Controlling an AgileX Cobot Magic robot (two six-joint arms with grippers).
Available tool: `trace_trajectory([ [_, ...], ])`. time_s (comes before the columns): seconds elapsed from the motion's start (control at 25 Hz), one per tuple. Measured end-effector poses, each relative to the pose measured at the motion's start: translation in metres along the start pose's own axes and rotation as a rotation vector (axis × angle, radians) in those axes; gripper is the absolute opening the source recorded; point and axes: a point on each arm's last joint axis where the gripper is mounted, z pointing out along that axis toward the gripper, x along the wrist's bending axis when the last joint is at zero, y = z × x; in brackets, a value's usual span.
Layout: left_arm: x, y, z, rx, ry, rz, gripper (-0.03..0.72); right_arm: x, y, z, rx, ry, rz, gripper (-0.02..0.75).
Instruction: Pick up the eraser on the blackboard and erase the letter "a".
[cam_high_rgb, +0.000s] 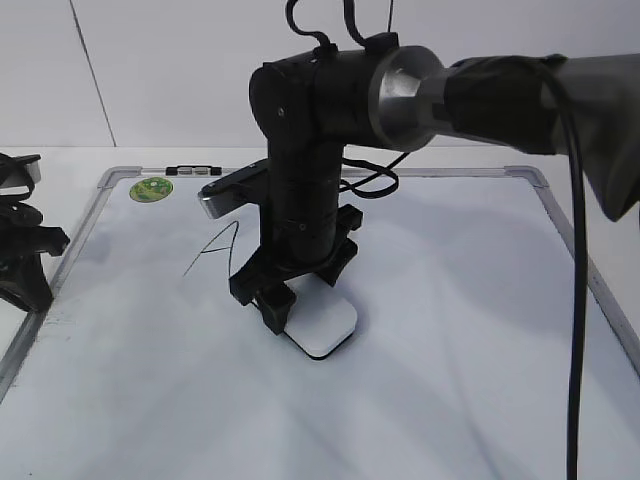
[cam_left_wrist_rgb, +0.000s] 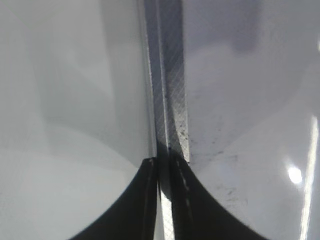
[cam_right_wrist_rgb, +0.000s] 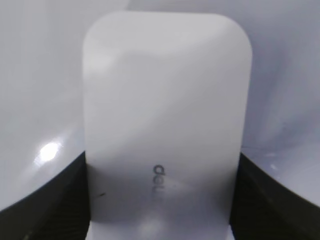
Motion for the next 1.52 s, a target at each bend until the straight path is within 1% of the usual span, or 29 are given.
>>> trace_trajectory([
  [0.2, 0.000, 0.000, 0.000, -0.002, -0.001, -0.001, 0.046, -0.003, -0.001, 0.000, 0.008, -0.047, 0.030, 0.567],
  [0.36, 0.000, 0.001, 0.000, -0.007, -0.004, -0.004, 0.046, -0.011, -0.001, -0.001, 0.007, -0.052, 0.057, 0.567],
  [0.84, -0.001, 0.001, 0.000, -0.010, -0.008, -0.008, 0.046, -0.091, -0.019, -0.004, 0.005, -0.059, 0.228, 0.567],
  [1.0, -0.001, 0.001, 0.000, -0.011, -0.008, -0.009, 0.046, -0.108, -0.024, -0.005, 0.003, -0.055, 0.270, 0.567],
  [1.12, -0.001, 0.001, 0.000, -0.012, -0.009, -0.010, 0.046, -0.109, -0.025, -0.005, 0.000, -0.043, 0.267, 0.567],
  [1.28, -0.001, 0.001, 0.000, -0.012, -0.009, -0.010, 0.046, -0.106, -0.024, -0.005, -0.008, -0.005, 0.258, 0.567],
  [1.4, -0.001, 0.001, 0.000, -0.012, -0.009, -0.010, 0.046, -0.093, -0.019, -0.005, -0.008, -0.001, 0.220, 0.567],
  [1.52, -0.001, 0.001, 0.000, -0.012, -0.009, -0.010, 0.046, -0.066, -0.011, -0.004, -0.008, 0.010, 0.161, 0.567],
])
